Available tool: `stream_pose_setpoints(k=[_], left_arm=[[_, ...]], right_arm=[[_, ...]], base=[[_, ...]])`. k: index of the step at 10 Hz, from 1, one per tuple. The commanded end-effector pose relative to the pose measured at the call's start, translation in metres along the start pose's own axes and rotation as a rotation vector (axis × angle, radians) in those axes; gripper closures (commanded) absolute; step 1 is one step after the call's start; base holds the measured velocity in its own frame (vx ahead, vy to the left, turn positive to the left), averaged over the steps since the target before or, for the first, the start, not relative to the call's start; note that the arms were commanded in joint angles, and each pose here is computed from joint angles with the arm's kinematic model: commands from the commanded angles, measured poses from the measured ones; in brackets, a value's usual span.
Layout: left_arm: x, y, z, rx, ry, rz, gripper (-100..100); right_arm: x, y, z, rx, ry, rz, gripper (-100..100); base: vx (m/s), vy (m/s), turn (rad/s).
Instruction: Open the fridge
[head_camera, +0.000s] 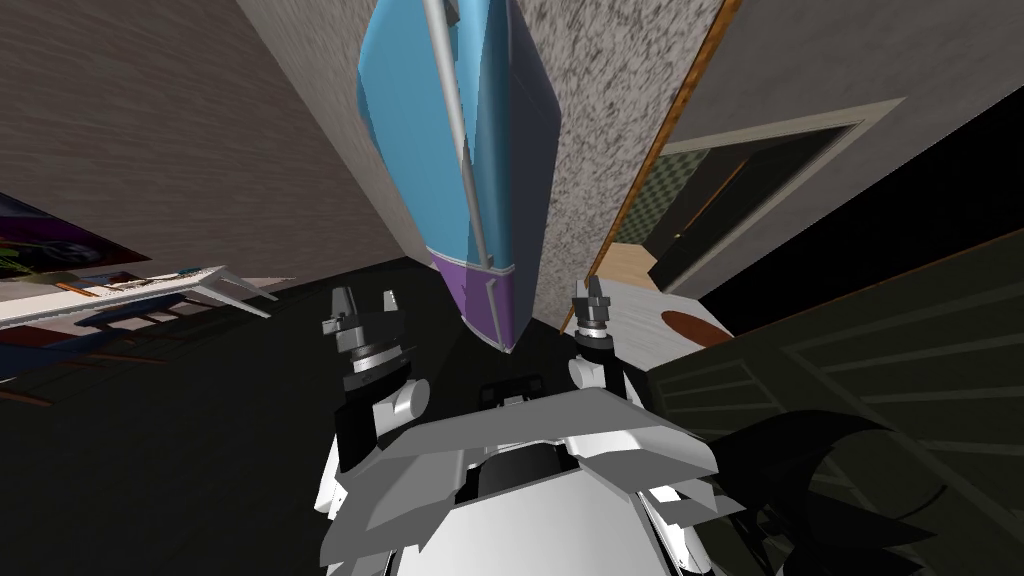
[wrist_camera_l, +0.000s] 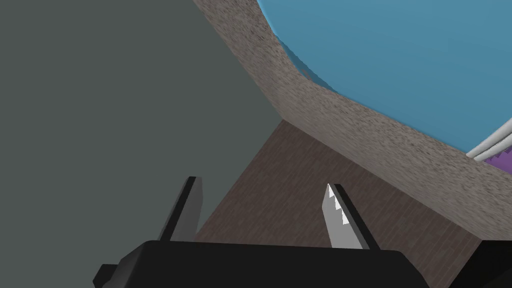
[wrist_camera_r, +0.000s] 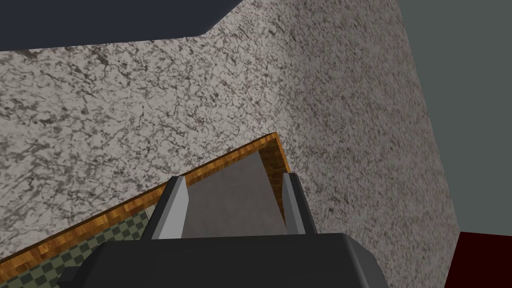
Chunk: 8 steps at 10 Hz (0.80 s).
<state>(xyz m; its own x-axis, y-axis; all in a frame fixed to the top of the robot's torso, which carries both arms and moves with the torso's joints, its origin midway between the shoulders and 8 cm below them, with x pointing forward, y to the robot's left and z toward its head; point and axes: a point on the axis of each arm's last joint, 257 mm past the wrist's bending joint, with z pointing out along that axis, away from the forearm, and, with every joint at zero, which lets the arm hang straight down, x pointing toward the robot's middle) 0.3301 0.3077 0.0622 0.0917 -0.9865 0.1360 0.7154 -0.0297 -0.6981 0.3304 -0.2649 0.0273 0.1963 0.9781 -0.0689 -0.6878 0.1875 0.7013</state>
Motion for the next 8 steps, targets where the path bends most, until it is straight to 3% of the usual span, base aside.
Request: stream_pose_setpoints(k=[1,4,5,8], left_arm=[[0.0000,0.0000,0.0000,0.000,0.000,0.000,0],[0.0000,0.0000,0.0000,0.000,0.000,0.000,0],[0.0036,0.0011,0.0008,-0.011,0.033,0.009,-100],[0.0070,0.0054,0.0020,-0.046,0.086,0.018,-100]], right_arm=[[0.0000,0.0000,0.0000,0.000,0.000,0.000,0],[0.0000,0.0000,0.0000,0.000,0.000,0.000,0],[0.0000,0.0001,0.0000,0.000,0.000,0.000,0],[0.0000,-0.0002,-0.0001,0.001,0.000,0.000,0]], base=[[0.000,0.000,0.000],[0.000,0.000,0.000],[0.017,-0.013,0.013],[0.031,-0.042,0.025]])
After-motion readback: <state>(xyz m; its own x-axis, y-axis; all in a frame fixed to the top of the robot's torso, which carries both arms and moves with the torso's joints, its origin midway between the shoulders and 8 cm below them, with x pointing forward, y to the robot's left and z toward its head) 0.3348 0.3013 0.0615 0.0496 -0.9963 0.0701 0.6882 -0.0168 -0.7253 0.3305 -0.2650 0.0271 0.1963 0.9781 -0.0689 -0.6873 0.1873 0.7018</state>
